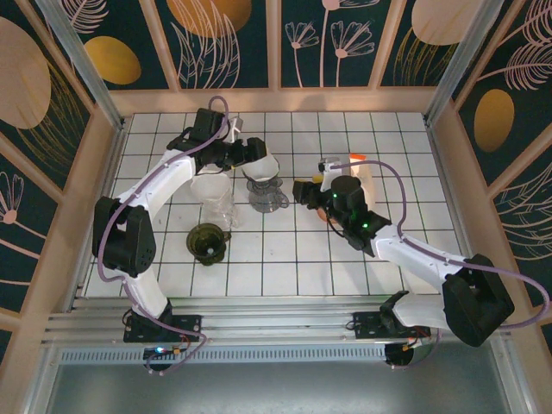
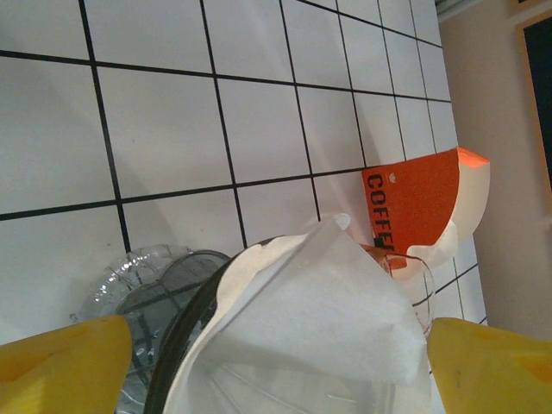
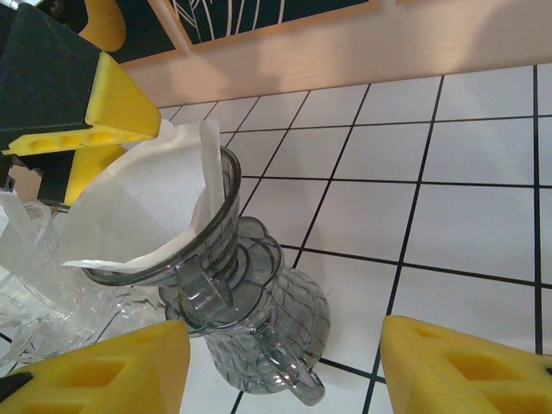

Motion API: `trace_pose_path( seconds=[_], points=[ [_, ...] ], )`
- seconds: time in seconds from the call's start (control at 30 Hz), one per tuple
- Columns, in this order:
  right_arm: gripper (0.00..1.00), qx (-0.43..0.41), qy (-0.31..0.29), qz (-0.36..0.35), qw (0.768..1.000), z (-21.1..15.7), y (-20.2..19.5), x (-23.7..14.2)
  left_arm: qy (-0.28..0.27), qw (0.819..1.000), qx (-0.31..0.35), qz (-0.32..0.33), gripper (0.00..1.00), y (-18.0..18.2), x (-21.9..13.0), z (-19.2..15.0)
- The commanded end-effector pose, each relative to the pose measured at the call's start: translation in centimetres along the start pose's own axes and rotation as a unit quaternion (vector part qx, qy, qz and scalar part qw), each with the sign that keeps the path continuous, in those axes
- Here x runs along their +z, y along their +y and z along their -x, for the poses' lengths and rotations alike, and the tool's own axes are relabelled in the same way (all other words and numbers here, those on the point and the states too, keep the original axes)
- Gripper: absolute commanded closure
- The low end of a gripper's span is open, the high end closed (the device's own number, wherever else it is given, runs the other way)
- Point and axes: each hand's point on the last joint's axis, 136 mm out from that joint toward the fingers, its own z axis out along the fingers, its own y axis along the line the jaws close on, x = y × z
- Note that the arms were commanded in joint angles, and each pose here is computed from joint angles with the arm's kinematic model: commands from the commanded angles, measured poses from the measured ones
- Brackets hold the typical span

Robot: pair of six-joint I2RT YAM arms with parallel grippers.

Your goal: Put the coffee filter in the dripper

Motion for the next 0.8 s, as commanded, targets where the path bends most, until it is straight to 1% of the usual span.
trace_pose_path(
  seconds=[0.0, 0.5, 0.77],
  points=[
    [0.39, 0.008, -0.025, -0.001, 1.000, 1.2, -0.1, -0.4, 0.005, 1.000, -0.001, -0.019, 0.11, -1.0, 0.5, 0.2],
    [0.39, 0.013, -0.025, -0.002, 1.000, 1.0, -0.3, -0.3, 0.015, 0.999, 0.002, -0.041, 0.11, -2.8, 1.4, -0.3],
    [0.38, 0.014, -0.025, 0.001, 1.000, 1.0, -0.2, -0.5, 0.010, 1.000, 0.001, -0.011, 0.10, -1.8, 1.6, -0.2]
  ],
)
